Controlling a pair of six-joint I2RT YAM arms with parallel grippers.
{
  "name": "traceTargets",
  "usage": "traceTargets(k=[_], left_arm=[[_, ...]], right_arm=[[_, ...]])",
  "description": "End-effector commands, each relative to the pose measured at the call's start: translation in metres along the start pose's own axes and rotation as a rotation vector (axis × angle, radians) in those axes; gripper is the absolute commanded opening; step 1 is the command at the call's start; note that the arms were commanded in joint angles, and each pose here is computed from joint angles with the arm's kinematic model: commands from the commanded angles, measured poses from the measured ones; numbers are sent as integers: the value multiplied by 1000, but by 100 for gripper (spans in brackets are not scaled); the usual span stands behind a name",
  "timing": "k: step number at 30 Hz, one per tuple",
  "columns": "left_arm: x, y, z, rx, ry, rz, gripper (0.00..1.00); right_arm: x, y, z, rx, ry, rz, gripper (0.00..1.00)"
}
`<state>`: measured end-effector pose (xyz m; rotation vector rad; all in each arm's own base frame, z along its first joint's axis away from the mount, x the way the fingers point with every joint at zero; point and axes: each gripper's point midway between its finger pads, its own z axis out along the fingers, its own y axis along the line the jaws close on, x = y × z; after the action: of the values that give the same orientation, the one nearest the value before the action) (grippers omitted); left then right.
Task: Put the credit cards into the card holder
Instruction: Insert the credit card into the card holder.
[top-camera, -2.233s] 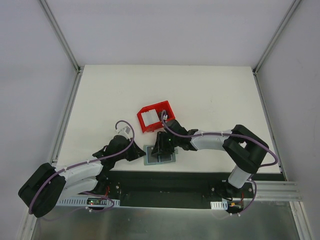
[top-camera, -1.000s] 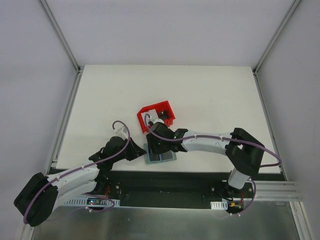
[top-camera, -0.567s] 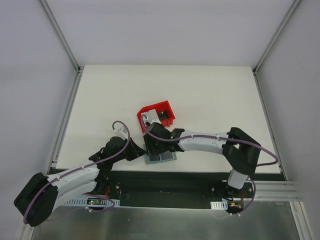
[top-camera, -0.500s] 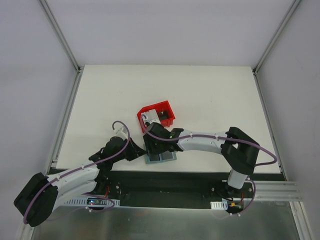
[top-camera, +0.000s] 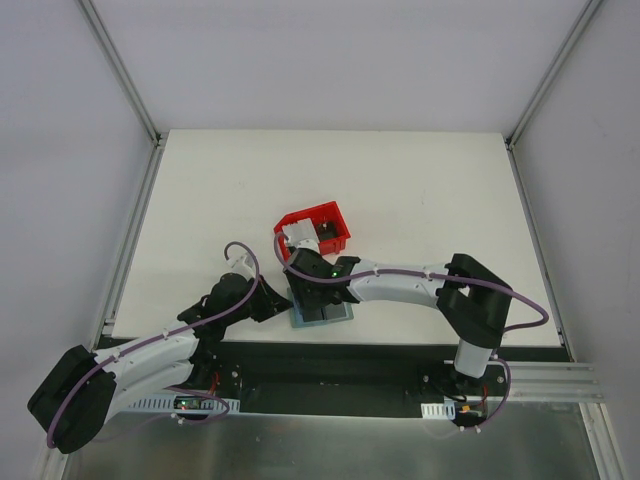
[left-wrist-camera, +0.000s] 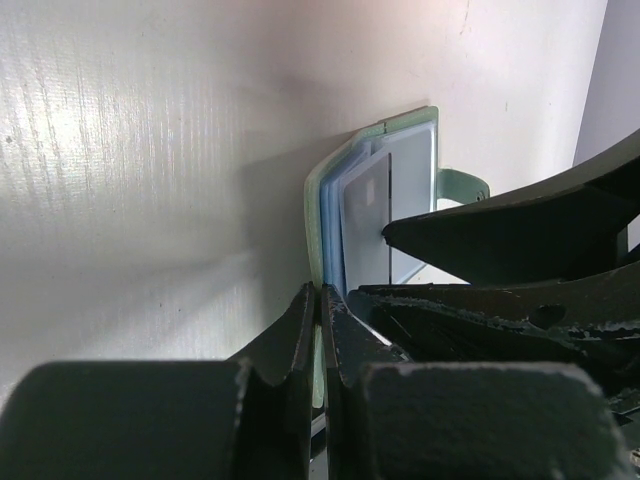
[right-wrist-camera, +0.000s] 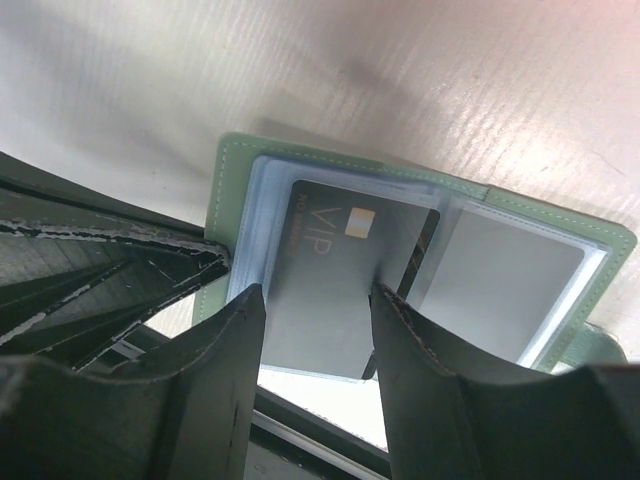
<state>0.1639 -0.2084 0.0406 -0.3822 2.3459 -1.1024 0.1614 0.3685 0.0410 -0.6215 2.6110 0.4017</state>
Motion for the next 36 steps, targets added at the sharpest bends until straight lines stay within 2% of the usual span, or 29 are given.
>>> traceTargets(k=[1,11,23,36], left_arm=[[-2,-7,-1,39,-13,8,0],[-1,-4,-1,35,-14,9,0],[-1,-4,-1,35,-16,9,0],[-1,-4,-2,40,-23,6,0]], right_arm=[[-12,-6,-14,63,-29,-35,48],[-16,-13,-26,104,-57,-46,46],[-15,24,-13,-55,-23,-29,50],[-6,19,-3,-17,18,-36,51]])
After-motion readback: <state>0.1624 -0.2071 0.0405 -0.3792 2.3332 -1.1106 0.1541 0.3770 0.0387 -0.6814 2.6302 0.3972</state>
